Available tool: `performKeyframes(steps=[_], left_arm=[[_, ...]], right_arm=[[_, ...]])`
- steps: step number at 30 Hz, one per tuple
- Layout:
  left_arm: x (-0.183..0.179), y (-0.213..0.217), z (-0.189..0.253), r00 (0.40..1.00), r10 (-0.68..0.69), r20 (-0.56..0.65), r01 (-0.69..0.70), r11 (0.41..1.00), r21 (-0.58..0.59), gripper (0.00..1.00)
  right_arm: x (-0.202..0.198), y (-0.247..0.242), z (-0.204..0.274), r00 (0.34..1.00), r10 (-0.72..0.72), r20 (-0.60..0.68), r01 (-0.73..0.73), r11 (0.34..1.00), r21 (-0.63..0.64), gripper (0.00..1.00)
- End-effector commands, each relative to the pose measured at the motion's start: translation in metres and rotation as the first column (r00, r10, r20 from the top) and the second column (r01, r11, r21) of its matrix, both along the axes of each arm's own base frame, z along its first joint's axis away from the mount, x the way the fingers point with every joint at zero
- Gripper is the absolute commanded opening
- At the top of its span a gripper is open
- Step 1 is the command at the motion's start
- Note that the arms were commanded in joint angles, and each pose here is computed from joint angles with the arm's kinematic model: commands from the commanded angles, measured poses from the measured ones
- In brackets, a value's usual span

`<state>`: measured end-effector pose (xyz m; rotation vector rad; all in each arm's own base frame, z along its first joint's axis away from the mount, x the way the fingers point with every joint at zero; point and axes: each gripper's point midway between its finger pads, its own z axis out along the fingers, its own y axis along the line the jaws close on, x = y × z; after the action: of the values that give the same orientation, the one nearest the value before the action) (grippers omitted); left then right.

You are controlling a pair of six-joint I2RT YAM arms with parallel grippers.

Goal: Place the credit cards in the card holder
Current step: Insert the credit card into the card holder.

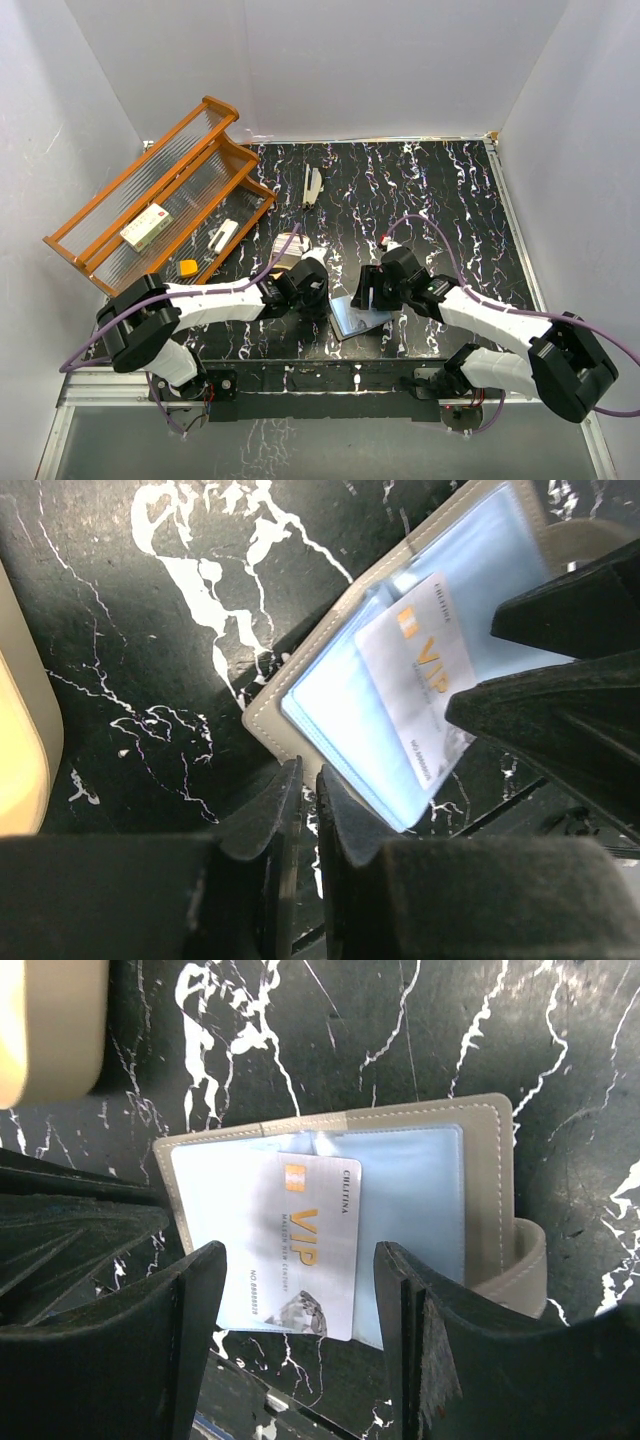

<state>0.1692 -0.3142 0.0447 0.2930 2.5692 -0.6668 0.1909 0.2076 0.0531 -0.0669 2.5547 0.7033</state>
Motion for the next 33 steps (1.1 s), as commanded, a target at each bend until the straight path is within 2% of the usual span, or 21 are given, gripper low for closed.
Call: performKeyframes(steps=[1, 8, 20, 26, 33], left_arm=[[0.0, 0.004, -0.014, 1.0, -0.002, 0.001, 0.002, 1.0, 0.012, 0.09], [-0.002, 0.008, -0.035, 1.0, 0.0, -0.02, 0.001, 0.999, 0.05, 0.06], [0.002, 0.012, -0.041, 1.0, 0.012, -0.006, -0.011, 0.997, 0.079, 0.05], [0.003, 0.009, -0.037, 1.0, 0.015, -0.009, -0.014, 0.997, 0.074, 0.05], [0.011, 0.007, -0.025, 1.0, 0.026, 0.011, -0.026, 0.997, 0.071, 0.07]], right_arm=[[0.005, 0.009, 0.0, 1.0, -0.004, 0.013, 0.004, 0.999, 0.05, 0.59], [0.003, 0.013, -0.005, 1.0, 0.01, -0.003, -0.01, 0.998, 0.063, 0.59], [-0.005, 0.037, 0.008, 0.997, 0.077, 0.016, -0.079, 0.971, 0.224, 0.59], [-0.008, 0.04, 0.014, 0.991, 0.121, 0.059, -0.132, 0.958, 0.253, 0.59], [-0.015, 0.043, 0.01, 0.992, 0.122, 0.033, -0.126, 0.946, 0.298, 0.59]])
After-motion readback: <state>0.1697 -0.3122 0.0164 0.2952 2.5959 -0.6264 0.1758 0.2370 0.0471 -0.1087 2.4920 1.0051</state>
